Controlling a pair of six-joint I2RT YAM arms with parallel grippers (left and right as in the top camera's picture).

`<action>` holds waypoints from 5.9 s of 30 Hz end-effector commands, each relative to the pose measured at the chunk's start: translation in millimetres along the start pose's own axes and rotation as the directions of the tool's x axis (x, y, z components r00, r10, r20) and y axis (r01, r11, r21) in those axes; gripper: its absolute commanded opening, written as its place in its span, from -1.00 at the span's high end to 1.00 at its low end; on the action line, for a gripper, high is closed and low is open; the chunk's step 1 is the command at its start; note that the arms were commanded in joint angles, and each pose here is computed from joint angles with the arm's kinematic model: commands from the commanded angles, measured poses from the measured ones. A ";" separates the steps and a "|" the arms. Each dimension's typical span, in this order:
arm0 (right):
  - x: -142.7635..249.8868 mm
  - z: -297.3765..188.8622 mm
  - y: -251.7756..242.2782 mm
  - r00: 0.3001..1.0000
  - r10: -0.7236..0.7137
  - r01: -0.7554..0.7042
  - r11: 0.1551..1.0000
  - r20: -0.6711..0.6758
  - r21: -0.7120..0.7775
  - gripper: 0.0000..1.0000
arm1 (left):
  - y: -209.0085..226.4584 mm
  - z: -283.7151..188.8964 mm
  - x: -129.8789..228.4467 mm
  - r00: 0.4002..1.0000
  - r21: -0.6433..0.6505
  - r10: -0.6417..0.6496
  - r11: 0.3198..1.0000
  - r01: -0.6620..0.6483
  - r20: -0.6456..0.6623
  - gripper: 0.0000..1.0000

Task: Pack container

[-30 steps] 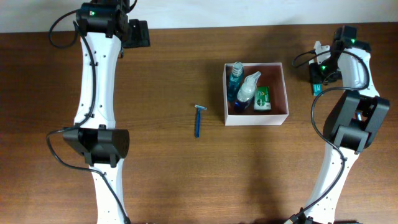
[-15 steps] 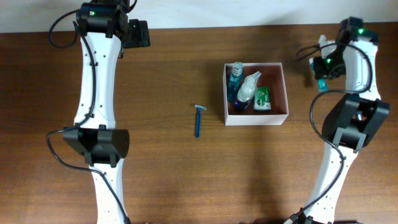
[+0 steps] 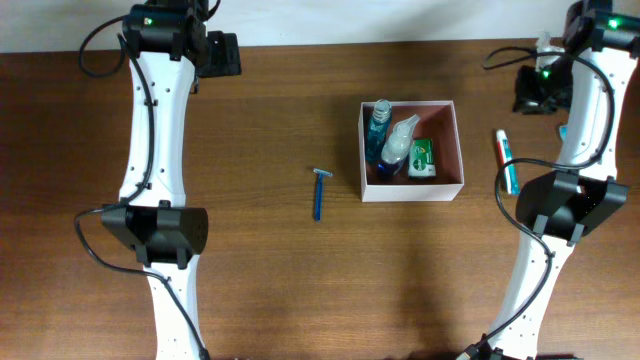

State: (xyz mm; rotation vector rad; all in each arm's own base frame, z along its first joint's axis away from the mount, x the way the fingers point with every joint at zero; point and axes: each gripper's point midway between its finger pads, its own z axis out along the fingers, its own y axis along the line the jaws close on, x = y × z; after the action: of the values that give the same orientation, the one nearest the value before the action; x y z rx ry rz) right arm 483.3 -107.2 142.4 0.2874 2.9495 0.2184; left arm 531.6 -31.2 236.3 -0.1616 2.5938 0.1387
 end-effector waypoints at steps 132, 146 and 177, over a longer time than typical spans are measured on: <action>79.5 63.8 106.2 0.941 -0.206 0.213 0.977 -0.267 -0.006 0.55 | 2.4 0.1 -0.8 1.000 -0.008 0.006 1.000 -0.006 0.002 -0.99; 44.9 12.3 90.8 0.971 -0.204 0.207 0.978 -0.127 0.015 0.28 | 2.4 0.1 -0.8 1.000 -0.008 0.006 1.000 -0.006 0.002 -0.99; 50.6 13.9 -170.5 0.988 -0.124 0.137 0.978 -0.088 0.161 -0.79 | 2.4 0.1 -0.8 1.000 -0.008 0.006 1.000 -0.006 0.002 -0.99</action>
State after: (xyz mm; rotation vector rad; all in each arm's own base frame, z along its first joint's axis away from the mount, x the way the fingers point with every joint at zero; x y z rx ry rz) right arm 415.8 -257.4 109.7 0.2033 3.0130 -0.0591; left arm 531.5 -31.1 236.3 -0.1617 2.5941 0.1393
